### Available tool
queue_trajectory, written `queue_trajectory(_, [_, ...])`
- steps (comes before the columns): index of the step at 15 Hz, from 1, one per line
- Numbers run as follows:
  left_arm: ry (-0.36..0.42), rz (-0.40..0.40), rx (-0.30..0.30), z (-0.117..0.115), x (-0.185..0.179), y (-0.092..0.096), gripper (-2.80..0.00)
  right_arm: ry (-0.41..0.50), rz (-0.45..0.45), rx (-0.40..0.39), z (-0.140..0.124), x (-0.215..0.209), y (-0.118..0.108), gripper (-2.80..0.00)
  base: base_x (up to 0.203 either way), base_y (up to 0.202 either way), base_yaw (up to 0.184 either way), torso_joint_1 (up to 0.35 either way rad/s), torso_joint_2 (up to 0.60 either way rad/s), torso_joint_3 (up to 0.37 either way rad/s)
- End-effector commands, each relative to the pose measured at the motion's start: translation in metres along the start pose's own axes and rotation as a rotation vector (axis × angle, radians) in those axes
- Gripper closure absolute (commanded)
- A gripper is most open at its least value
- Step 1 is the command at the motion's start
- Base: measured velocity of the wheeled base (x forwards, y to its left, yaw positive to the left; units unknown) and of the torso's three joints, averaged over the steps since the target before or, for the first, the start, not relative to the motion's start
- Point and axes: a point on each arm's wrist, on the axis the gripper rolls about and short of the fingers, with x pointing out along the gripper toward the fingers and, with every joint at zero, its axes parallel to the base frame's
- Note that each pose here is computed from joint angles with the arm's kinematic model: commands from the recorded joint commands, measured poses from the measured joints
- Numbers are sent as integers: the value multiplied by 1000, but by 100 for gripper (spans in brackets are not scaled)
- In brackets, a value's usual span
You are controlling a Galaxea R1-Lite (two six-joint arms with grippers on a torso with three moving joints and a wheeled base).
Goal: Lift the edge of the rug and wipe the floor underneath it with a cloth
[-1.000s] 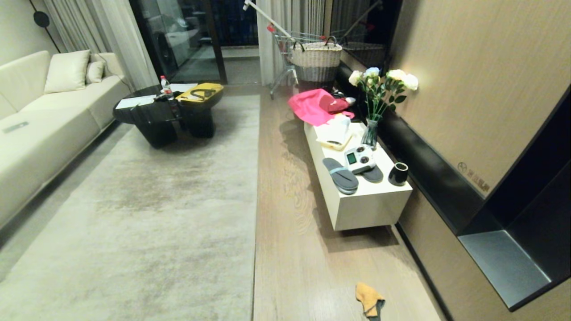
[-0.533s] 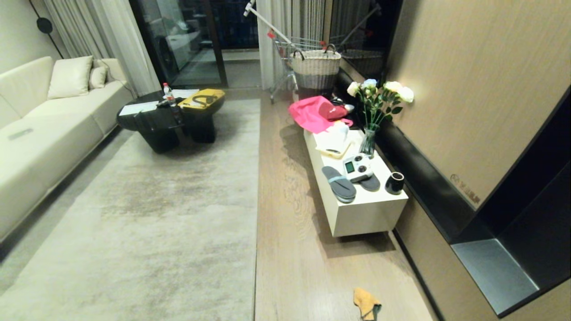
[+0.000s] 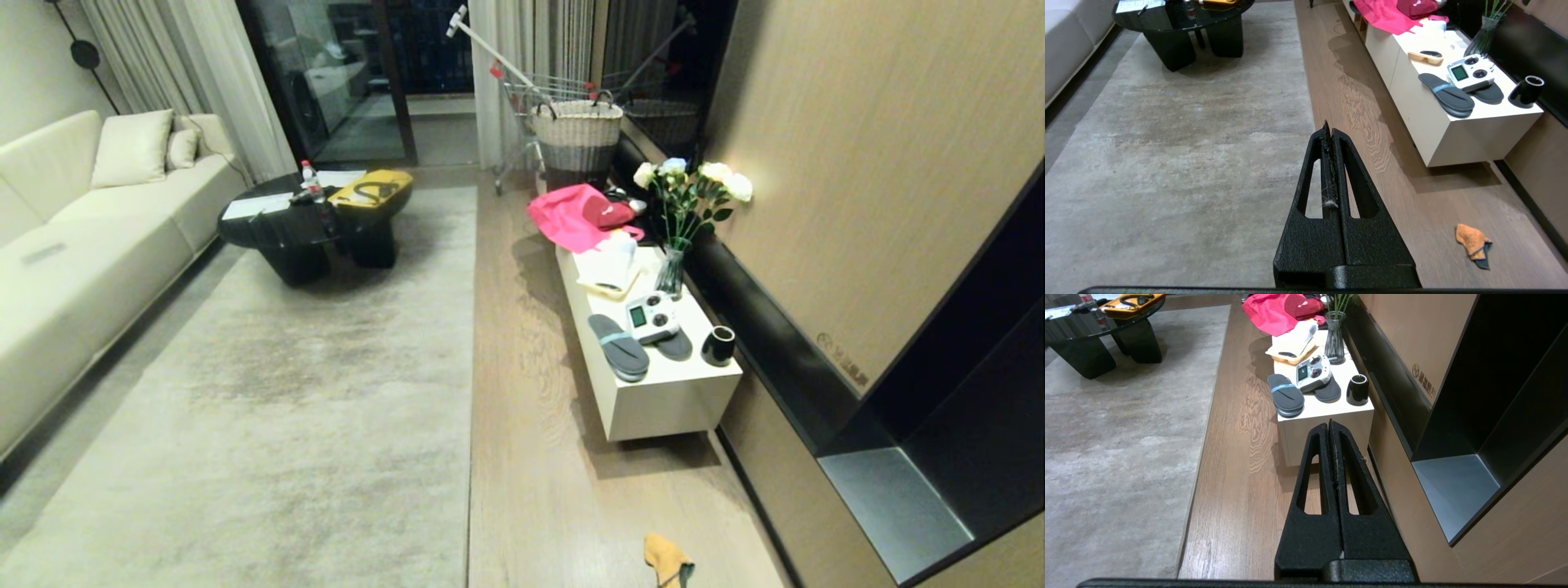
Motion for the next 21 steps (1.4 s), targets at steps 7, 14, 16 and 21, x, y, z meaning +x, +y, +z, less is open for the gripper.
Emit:
queue_trajectory(7, [0, 1, -1, 0, 0, 0, 0, 1, 0, -1, 0, 0, 0, 0, 0, 0, 0, 139, -326, -185])
queue_trajectory(14, [0, -1, -1, 0, 0, 0, 0, 1, 0, 0, 0, 0, 0, 0, 0, 0, 0, 68, -157, -83])
queue_trajectory(16, [0, 1, -1, 0, 0, 0, 0, 1, 0, 0, 0, 0, 0, 0, 0, 0, 0, 0, 0, 0])
queue_trajectory(21, [0, -1, -1, 0, 0, 0, 0, 1, 0, 0, 0, 0, 0, 0, 0, 0, 0, 0, 0, 0])
